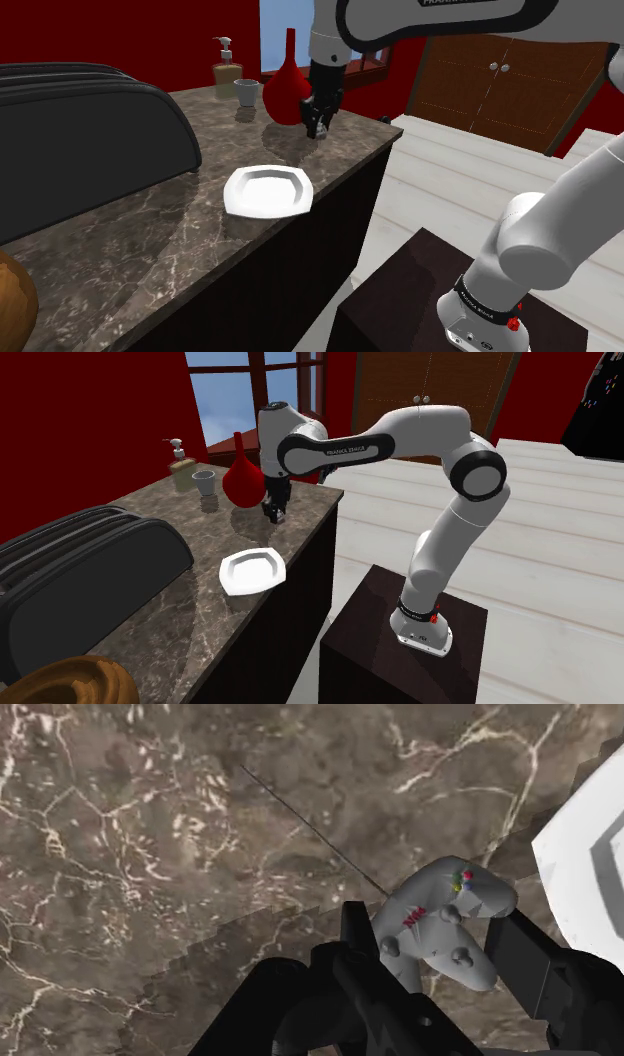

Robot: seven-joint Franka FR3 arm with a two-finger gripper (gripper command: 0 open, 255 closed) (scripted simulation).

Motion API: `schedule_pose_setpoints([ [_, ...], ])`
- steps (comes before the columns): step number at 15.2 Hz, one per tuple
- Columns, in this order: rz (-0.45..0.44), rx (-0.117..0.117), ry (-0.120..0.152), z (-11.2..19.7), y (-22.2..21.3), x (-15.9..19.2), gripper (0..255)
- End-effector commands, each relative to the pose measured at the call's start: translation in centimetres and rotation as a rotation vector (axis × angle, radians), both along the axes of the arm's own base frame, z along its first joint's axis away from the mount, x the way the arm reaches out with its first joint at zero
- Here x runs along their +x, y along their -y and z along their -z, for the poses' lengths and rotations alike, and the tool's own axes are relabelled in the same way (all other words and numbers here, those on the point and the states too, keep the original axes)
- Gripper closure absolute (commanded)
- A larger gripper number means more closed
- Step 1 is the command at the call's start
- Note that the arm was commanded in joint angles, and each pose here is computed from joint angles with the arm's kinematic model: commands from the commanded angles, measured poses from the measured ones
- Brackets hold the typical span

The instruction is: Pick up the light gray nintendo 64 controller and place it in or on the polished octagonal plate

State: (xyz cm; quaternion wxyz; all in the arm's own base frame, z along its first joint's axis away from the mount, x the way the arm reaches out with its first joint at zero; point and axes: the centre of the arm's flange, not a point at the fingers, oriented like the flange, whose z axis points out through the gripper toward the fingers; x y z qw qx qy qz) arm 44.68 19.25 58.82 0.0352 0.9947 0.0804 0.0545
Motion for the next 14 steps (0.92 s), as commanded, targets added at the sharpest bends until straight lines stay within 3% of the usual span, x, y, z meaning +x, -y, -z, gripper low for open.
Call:
schedule_pose_setpoints([
  [1,0.002,0.0,0.0,-0.1,-2.7,-0.4,255],
  [14,0.002,0.0,0.0,-0.5,-19.7,-2.5,255],
])
